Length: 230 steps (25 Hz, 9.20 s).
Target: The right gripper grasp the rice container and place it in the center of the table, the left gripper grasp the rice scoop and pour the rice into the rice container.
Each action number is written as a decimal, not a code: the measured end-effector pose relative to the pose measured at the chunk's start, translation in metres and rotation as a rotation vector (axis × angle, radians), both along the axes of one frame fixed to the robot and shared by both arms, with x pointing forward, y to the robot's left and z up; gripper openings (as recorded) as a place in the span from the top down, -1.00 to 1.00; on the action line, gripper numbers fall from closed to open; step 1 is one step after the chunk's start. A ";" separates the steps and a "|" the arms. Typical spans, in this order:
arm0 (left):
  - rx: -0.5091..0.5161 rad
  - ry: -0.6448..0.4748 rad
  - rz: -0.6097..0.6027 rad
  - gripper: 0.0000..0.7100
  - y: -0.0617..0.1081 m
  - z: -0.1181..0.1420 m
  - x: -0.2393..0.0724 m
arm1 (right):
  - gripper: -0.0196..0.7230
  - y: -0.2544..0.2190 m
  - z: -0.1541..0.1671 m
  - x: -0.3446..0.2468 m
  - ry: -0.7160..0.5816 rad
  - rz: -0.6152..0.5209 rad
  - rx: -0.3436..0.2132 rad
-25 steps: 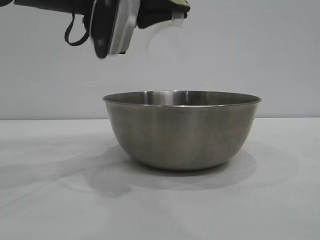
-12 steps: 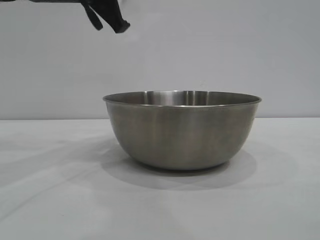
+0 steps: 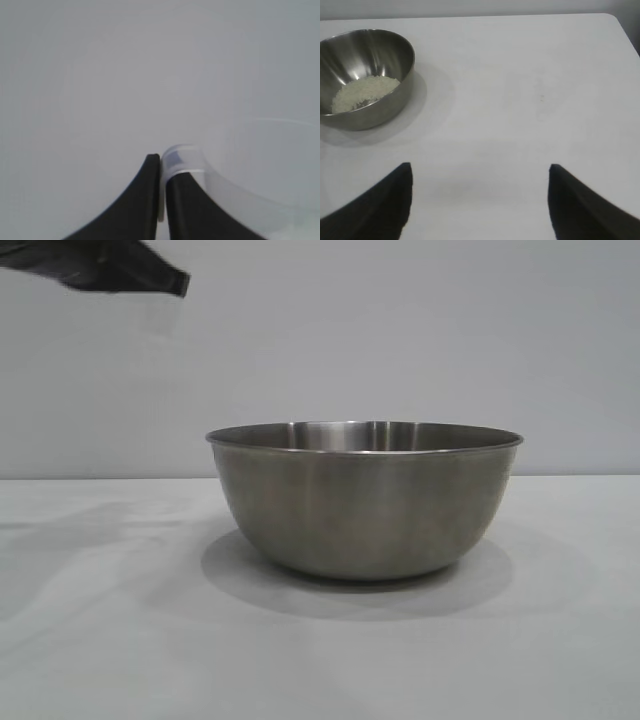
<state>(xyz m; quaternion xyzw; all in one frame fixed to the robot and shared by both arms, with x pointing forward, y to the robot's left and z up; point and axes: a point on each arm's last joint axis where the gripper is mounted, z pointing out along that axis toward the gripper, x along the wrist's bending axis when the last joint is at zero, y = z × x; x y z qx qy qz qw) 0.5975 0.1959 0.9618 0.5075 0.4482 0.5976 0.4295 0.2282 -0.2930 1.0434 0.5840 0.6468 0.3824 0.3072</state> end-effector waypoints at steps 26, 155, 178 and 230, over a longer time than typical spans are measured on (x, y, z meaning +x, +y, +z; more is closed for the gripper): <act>-0.183 0.344 -0.016 1.00 0.013 -0.116 -0.039 | -0.36 0.000 0.000 0.000 0.000 0.000 0.000; -0.163 0.695 -0.485 -0.34 0.073 0.111 -0.297 | -0.36 0.000 0.000 0.000 0.000 0.000 0.000; -0.166 0.655 -0.246 -0.34 0.126 0.087 -0.369 | -0.36 0.000 0.000 0.000 0.000 0.000 0.000; -0.220 0.590 -0.001 -0.34 0.111 0.083 -0.368 | -0.36 0.000 0.000 0.000 0.000 0.018 0.000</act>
